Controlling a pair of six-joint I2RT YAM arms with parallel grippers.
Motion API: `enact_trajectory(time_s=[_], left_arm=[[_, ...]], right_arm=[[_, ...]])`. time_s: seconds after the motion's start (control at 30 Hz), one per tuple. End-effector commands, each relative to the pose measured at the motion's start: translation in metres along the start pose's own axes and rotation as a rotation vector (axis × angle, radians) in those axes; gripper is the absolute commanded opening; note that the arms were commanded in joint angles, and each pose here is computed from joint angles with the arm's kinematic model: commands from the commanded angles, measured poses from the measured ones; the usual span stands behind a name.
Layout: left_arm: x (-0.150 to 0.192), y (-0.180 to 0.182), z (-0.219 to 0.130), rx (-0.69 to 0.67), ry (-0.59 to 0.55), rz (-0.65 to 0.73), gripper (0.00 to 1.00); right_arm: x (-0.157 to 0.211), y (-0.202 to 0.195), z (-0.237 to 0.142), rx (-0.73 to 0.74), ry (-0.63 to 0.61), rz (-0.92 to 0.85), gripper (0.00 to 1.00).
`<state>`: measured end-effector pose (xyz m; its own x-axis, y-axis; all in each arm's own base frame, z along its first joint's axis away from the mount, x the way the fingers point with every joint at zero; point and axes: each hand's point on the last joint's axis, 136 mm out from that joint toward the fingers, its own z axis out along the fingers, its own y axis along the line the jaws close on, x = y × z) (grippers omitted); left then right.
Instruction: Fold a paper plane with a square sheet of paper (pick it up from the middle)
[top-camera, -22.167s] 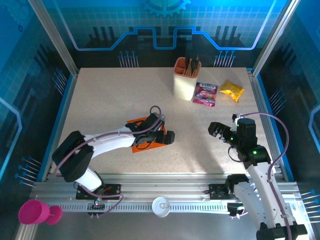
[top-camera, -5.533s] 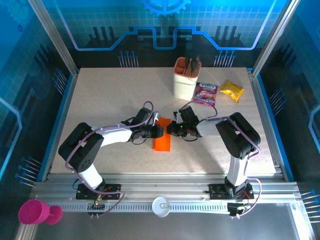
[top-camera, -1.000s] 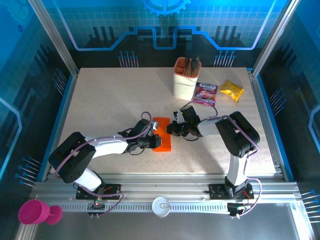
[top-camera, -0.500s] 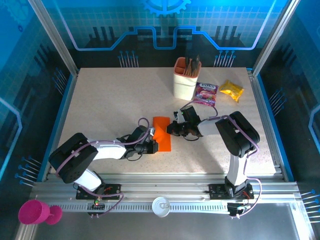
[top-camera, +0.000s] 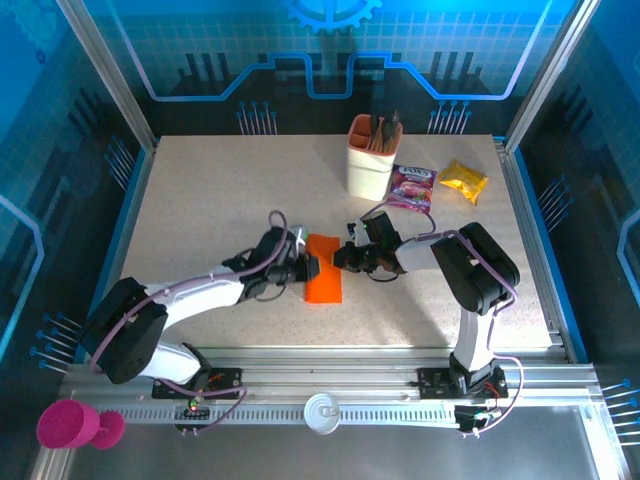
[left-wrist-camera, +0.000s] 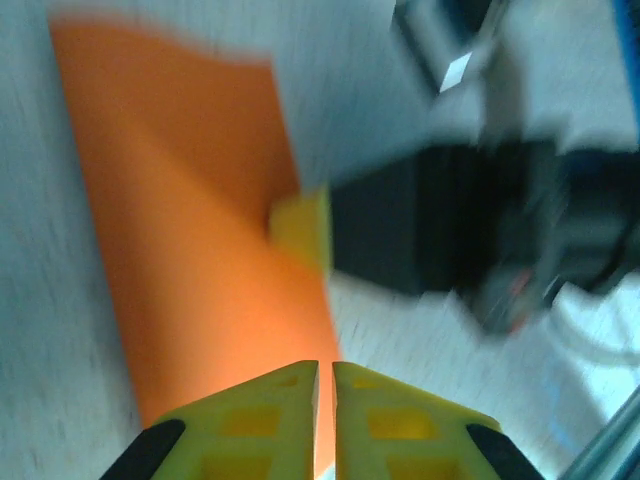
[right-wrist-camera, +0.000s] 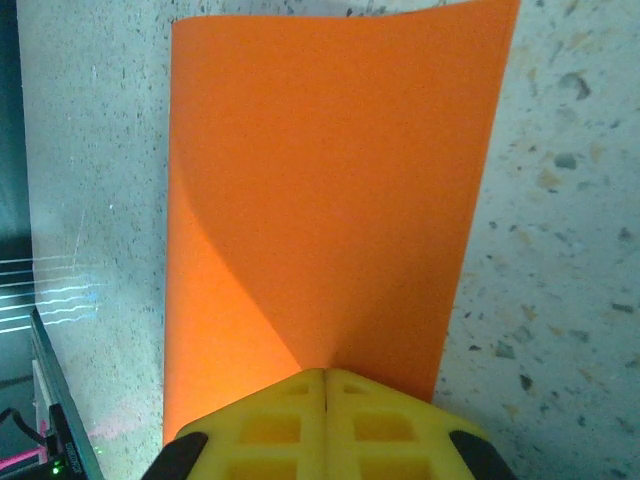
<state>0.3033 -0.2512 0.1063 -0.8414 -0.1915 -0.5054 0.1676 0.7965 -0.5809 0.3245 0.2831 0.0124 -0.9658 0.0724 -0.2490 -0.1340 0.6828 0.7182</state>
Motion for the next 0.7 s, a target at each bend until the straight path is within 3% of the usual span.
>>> enact_trajectory(time_s=[0.0,0.2,0.43,0.67], left_arm=[[-0.033,0.010,0.002,-0.041,0.002,0.030,0.12],[-0.056,0.027,0.026,-0.060,0.058,0.042,0.09],[-0.044,0.035,0.049,-0.050,0.139,0.070,0.07],[-0.042,0.041,0.059,-0.061,0.150,0.073,0.07]], right_arm=[[0.050,-0.072,0.014,0.231,0.125,0.073,0.00],[0.049,-0.071,0.014,0.230,0.124,0.069,0.00],[0.049,-0.071,0.013,0.234,0.128,0.070,0.00],[0.048,-0.071,0.013,0.240,0.127,0.066,0.00]])
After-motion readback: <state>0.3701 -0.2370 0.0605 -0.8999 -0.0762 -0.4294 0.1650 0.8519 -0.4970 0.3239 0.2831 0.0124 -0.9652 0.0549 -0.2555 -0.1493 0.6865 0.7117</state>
